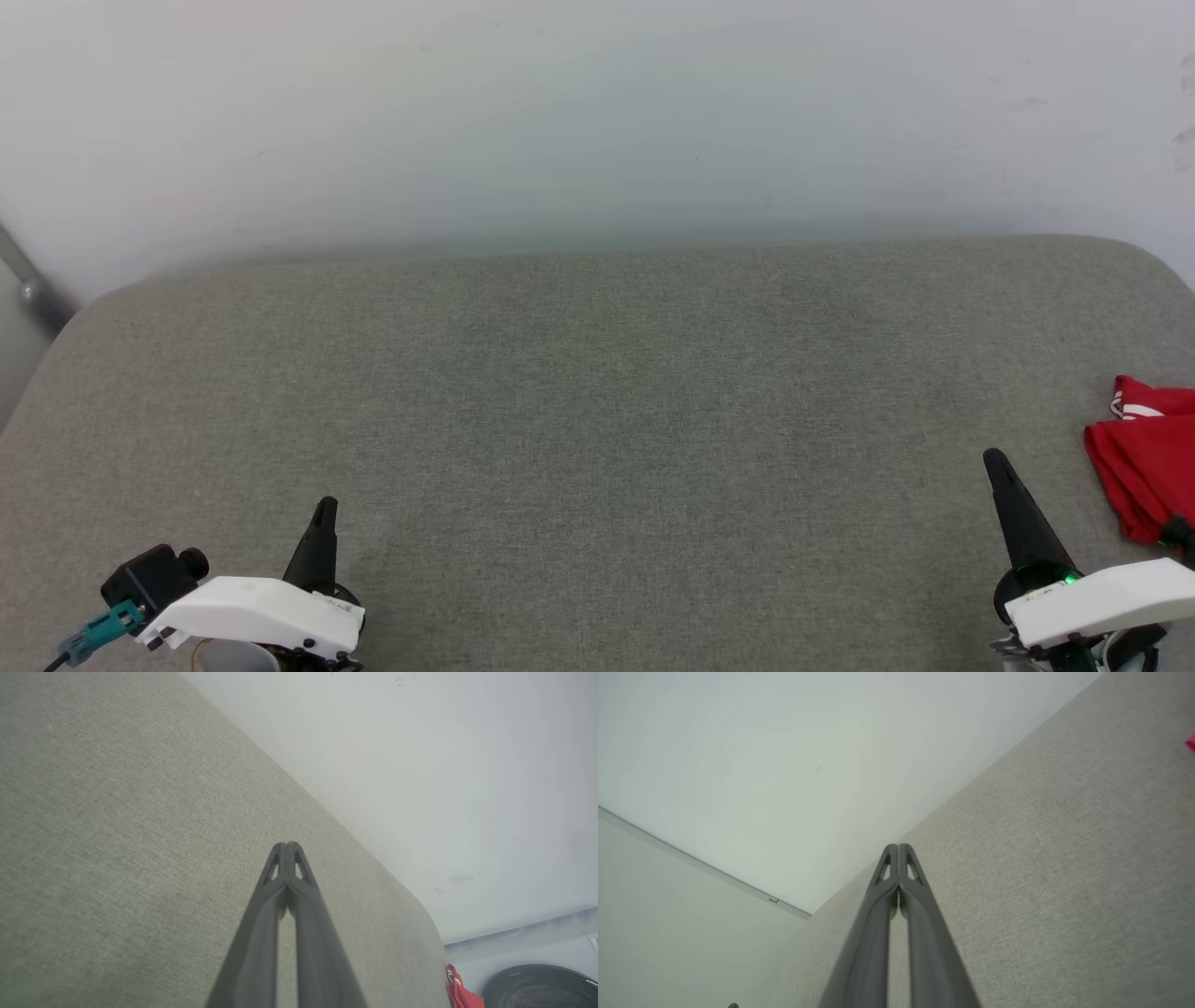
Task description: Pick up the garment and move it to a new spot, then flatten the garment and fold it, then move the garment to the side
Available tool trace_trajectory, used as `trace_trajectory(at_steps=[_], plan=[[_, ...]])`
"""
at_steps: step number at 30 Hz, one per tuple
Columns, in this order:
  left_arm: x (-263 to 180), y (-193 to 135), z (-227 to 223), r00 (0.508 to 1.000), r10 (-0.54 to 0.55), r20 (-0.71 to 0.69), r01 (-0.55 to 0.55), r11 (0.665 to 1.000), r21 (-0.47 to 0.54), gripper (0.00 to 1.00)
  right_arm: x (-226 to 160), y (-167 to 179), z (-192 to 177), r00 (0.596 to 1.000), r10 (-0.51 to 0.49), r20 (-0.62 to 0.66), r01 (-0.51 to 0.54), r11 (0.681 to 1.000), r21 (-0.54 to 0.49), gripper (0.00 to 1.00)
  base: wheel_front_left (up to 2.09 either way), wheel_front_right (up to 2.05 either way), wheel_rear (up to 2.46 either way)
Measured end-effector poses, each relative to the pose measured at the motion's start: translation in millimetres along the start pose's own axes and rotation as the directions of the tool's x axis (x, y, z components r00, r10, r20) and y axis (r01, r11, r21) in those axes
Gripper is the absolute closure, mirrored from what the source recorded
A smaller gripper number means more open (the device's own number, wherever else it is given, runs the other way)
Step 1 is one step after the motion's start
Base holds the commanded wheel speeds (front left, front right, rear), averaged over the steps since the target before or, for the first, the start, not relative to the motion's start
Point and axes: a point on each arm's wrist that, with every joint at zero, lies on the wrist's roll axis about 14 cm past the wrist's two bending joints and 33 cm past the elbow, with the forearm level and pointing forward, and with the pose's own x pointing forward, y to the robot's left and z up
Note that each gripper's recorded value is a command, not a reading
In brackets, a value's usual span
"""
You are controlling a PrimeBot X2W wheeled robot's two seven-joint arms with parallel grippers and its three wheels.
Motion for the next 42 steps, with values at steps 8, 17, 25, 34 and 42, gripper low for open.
trace_trajectory(at_steps=[8,17,25,34,42], plan=[[2,1,-1,1.000,-0.004,-0.009,0.003,0.995,-0.104,1.00,4,-1,0,1.000,-0.001,0.007,0.000,0.995,0.101,1.00,0.00,0.00,0.00],[6,0,1,1.000,-0.015,-0.004,0.013,0.977,-0.212,1.00,7,-4,-2,1.000,-0.007,0.008,0.005,0.979,0.202,1.00,0.00,0.00,0.00],[9,-3,4,0.999,-0.032,0.007,0.033,0.954,-0.298,1.00,12,-4,-2,1.000,-0.006,0.014,0.002,0.958,0.286,1.00,0.00,0.00,0.00],[11,-3,6,0.999,-0.041,0.016,0.044,0.923,-0.382,1.00,16,-4,-2,1.000,-0.008,0.022,-0.001,0.929,0.370,1.00,0.00,0.00,0.00],[14,-5,9,0.998,-0.059,0.032,0.068,0.891,-0.448,1.00,19,-6,-2,1.000,-0.011,0.025,-0.001,0.900,0.437,1.00,0.00,0.00,0.00]])
